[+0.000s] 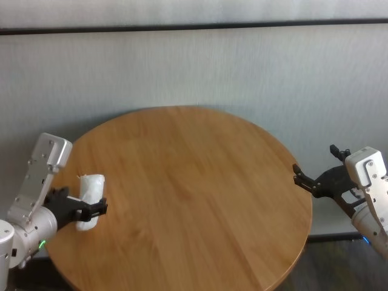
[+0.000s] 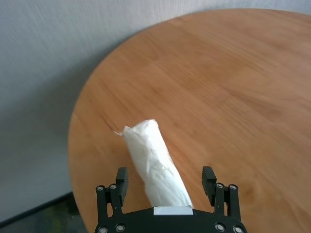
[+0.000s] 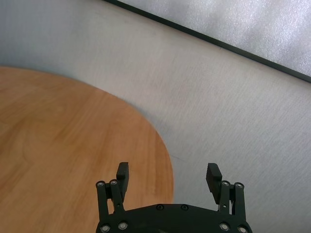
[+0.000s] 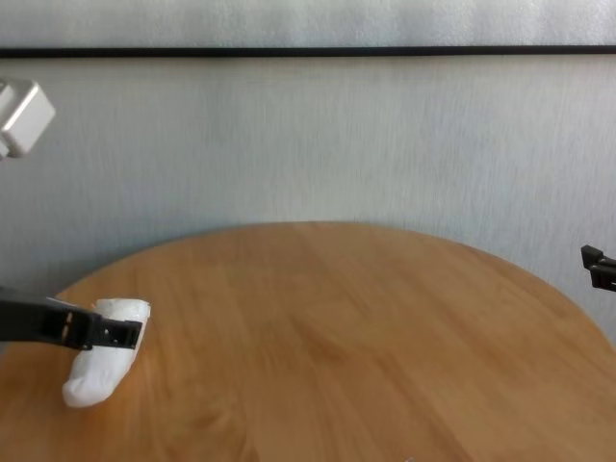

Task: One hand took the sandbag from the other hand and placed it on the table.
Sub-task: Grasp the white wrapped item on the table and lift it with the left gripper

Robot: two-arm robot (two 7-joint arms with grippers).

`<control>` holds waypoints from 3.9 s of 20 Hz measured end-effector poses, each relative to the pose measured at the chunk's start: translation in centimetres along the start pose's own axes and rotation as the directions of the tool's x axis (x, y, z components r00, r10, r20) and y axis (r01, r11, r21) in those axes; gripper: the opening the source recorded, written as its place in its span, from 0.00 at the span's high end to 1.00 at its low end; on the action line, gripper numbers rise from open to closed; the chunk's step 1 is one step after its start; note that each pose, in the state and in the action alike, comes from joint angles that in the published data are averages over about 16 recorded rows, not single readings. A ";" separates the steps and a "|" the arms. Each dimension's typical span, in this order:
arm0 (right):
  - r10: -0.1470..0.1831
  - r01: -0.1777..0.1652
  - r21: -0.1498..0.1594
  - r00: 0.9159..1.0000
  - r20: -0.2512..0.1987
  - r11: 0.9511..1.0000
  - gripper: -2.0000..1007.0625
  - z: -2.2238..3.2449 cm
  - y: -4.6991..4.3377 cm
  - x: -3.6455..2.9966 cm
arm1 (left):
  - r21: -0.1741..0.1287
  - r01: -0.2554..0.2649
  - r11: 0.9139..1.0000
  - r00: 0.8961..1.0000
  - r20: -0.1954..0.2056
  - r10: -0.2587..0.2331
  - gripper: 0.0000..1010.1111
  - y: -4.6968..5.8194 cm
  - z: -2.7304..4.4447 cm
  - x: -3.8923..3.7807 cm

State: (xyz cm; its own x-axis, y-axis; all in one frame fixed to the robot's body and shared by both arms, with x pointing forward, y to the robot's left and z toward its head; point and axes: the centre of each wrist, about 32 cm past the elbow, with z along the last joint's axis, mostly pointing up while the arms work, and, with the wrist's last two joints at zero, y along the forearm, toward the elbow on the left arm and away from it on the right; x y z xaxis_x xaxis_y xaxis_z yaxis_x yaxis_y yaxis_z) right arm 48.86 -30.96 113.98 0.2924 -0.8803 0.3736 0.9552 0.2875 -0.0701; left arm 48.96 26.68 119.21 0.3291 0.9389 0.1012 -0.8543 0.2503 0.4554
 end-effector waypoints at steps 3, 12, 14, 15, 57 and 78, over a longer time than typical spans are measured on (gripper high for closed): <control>0.000 0.000 0.000 1.000 0.000 1.000 0.00 0.00 0.00 0.00 | 0.025 0.015 1.000 1.000 0.002 -0.015 0.01 -0.1 0.05 -0.11; 0.000 0.000 0.000 1.000 0.000 1.000 0.00 0.00 0.00 0.00 | 0.077 0.032 0.997 0.999 -0.043 -0.029 0.01 -0.8 -0.30 -0.13; 0.000 0.000 0.000 1.000 0.000 1.000 0.00 0.00 0.00 0.00 | 0.081 0.029 0.996 0.998 -0.051 -0.025 0.01 -0.9 -0.41 -0.11; 0.000 0.000 0.000 1.000 0.000 1.000 0.00 0.00 0.00 0.00 | 0.083 0.028 0.996 0.998 -0.055 -0.023 0.01 -1.0 -0.47 -0.11; 0.000 0.000 0.000 1.000 0.000 1.000 0.00 0.00 0.00 0.00 | 0.101 0.006 0.995 0.997 -0.071 0.001 0.01 -3.8 -1.50 0.17; 0.000 0.000 0.000 1.000 0.000 1.000 0.00 0.00 0.00 0.00 | 0.083 -0.002 0.997 0.998 -0.063 0.008 0.04 -3.7 -1.48 0.15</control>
State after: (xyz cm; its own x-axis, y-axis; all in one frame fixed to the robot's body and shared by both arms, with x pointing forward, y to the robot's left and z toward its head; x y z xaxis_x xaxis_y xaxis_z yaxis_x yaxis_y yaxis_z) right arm 48.87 -30.96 113.98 0.2924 -0.8803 0.3736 0.9552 0.2875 -0.0700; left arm 51.57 26.24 116.23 0.2967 0.9537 0.0488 -0.8185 0.2276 0.5275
